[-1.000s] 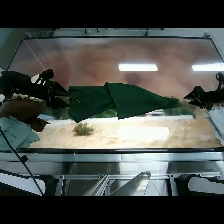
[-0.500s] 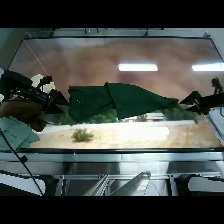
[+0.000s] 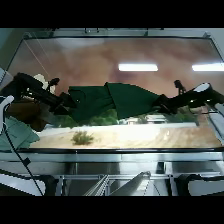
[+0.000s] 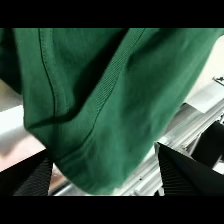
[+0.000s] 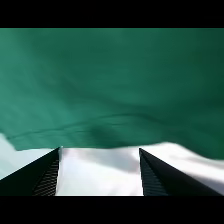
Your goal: Fold the shirts.
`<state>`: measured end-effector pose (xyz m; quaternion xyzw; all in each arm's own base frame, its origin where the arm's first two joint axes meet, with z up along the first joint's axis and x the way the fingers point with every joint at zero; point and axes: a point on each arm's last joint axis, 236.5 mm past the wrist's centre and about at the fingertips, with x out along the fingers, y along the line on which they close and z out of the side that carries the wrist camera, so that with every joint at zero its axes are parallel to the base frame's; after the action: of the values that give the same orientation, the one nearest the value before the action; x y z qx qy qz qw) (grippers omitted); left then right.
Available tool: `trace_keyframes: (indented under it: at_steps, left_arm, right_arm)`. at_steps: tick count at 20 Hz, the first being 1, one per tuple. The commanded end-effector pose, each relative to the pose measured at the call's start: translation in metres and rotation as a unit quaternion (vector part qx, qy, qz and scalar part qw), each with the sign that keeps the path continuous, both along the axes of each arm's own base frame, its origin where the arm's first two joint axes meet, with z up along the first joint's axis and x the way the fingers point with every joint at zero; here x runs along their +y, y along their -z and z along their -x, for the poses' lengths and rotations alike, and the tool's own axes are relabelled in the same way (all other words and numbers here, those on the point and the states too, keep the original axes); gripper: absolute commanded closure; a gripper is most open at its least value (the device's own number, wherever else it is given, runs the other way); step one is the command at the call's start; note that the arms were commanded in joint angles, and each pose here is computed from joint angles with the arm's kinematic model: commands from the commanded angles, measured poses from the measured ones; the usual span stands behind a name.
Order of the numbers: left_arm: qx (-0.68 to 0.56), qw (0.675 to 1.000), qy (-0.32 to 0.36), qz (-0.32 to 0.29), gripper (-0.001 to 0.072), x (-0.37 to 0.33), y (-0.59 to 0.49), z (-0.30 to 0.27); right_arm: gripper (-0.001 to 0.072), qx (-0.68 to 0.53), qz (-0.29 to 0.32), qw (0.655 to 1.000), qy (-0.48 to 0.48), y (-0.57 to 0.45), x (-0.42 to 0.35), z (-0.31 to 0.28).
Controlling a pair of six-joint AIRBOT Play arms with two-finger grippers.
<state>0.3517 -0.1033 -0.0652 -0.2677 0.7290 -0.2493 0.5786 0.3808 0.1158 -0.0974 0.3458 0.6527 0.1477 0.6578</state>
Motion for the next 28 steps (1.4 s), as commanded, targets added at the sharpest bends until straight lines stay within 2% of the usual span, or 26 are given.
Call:
trace_keyframes:
  at_steps: [1,2,6,7,8,9,11,14,17,19,22,23,24,25,28]
  left_arm:
    - [-0.001,1.0,0.004,-0.008,0.0016,-0.01,0.022,0.008]
    - [0.002,1.0,0.002,-0.008,0.0016,-0.009,0.024,0.011]
    - [0.012,1.0,0.003,-0.005,0.0016,-0.01,0.028,0.018]
    - [0.01,1.0,0.004,-0.003,0.0016,-0.011,0.027,0.017]
    - [0.008,1.0,0.005,-0.002,0.0017,-0.011,0.027,0.016]
    - [0.006,1.0,0.003,-0.003,0.0064,-0.011,0.028,0.016]
    - [-0.003,1.0,-0.001,-0.007,0.0708,-0.01,0.029,0.011]
    - [-0.01,1.0,0.001,-0.007,0.069,-0.01,0.029,0.009]
    - [-0.043,0.999,0.01,-0.001,0.069,0.001,0.006,0.008]
    - [-0.09,0.996,-0.004,-0.005,0.069,0.022,-0.03,-0.004]
    - [-0.182,0.981,-0.061,-0.037,0.069,0.078,-0.094,-0.03]
    - [-0.204,0.974,-0.08,-0.047,0.069,0.093,-0.108,-0.035]
    - [-0.219,0.969,-0.098,-0.055,0.0689,0.105,-0.117,-0.037]
    - [-0.225,0.966,-0.109,-0.06,0.069,0.112,-0.119,-0.038]
    - [-0.207,0.968,-0.127,-0.06,0.069,0.112,-0.098,-0.034]
  right_arm:
    - [0.0197,0.025,-0.043,0.999,-0.016,0.01,0.068,0.008]
    - [0.0269,0.031,-0.053,0.998,-0.02,0.012,0.083,0.011]
    - [0.0276,0.023,-0.071,0.997,-0.022,0.017,0.125,0.012]
    - [0.03,0.02,-0.072,0.997,-0.019,0.016,0.128,0.011]
    - [0.0568,0.012,-0.078,0.997,-0.022,0.014,0.13,0.009]
    - [0.0691,0.002,-0.088,0.996,-0.032,0.009,0.133,0.009]
    - [0.0692,-0.01,-0.108,0.993,-0.042,-0.006,0.137,0.009]
    - [0.0692,-0.053,-0.12,0.99,-0.047,-0.043,0.135,0.002]
    - [0.0692,-0.142,-0.163,0.976,-0.018,-0.119,0.108,-0.027]
    - [0.0692,-0.221,-0.153,0.962,0.04,-0.173,0.049,-0.068]
    - [0.069,-0.334,-0.086,0.922,0.177,-0.235,-0.09,-0.129]
    - [0.0545,-0.352,-0.062,0.907,0.221,-0.242,-0.133,-0.139]
    - [0.0122,-0.358,-0.04,0.894,0.265,-0.239,-0.172,-0.145]
    - [0.0041,-0.349,-0.028,0.891,0.288,-0.226,-0.198,-0.146]
    - [0.0051,-0.275,-0.057,0.927,0.251,-0.17,-0.198,-0.128]
